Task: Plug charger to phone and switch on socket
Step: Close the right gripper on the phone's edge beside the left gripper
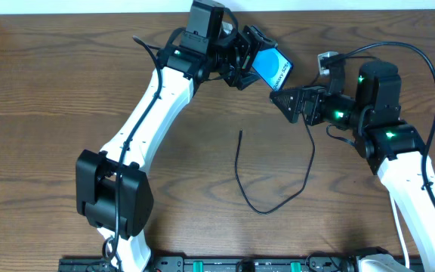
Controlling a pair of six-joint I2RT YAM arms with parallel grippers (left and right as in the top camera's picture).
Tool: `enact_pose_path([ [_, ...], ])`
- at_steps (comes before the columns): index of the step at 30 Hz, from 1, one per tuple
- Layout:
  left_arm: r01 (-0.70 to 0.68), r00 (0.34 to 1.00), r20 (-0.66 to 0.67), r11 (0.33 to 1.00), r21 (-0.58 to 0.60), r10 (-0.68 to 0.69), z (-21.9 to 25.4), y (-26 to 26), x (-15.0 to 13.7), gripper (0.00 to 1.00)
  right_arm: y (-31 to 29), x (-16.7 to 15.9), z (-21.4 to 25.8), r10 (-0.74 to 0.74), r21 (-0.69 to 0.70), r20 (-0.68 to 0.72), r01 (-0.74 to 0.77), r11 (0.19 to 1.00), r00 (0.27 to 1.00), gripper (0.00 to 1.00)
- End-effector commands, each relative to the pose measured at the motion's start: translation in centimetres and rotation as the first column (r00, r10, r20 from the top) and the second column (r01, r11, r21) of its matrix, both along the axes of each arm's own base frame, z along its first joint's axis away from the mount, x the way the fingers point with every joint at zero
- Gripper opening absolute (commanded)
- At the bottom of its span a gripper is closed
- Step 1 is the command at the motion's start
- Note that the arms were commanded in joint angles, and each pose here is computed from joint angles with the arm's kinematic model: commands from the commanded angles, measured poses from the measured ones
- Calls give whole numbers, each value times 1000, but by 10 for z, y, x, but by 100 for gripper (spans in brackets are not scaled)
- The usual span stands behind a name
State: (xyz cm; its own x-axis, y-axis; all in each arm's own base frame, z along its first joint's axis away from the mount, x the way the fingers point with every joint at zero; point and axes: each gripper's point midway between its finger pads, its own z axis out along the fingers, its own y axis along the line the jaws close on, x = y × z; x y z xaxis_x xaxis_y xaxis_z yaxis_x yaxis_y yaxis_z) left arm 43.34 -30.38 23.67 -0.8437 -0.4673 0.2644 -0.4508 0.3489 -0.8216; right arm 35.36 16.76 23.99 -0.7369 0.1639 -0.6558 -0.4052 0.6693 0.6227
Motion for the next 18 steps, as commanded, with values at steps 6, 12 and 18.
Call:
enact_pose_path([
  [6, 1, 998, -66, 999, -34, -4, 12, -31, -24, 7, -2, 11, 4, -56, -77, 61, 61, 995, 997, 99],
  [12, 18, 997, -71, 999, -30, -20, 11, -43, -33, 7, -11, 18, 0, -119, -118, 71, 127, 985, 990, 97],
  [18, 26, 997, -71, 999, -30, -28, 11, -46, -36, 7, -12, 19, 0, -125, -121, 73, 133, 984, 989, 92],
])
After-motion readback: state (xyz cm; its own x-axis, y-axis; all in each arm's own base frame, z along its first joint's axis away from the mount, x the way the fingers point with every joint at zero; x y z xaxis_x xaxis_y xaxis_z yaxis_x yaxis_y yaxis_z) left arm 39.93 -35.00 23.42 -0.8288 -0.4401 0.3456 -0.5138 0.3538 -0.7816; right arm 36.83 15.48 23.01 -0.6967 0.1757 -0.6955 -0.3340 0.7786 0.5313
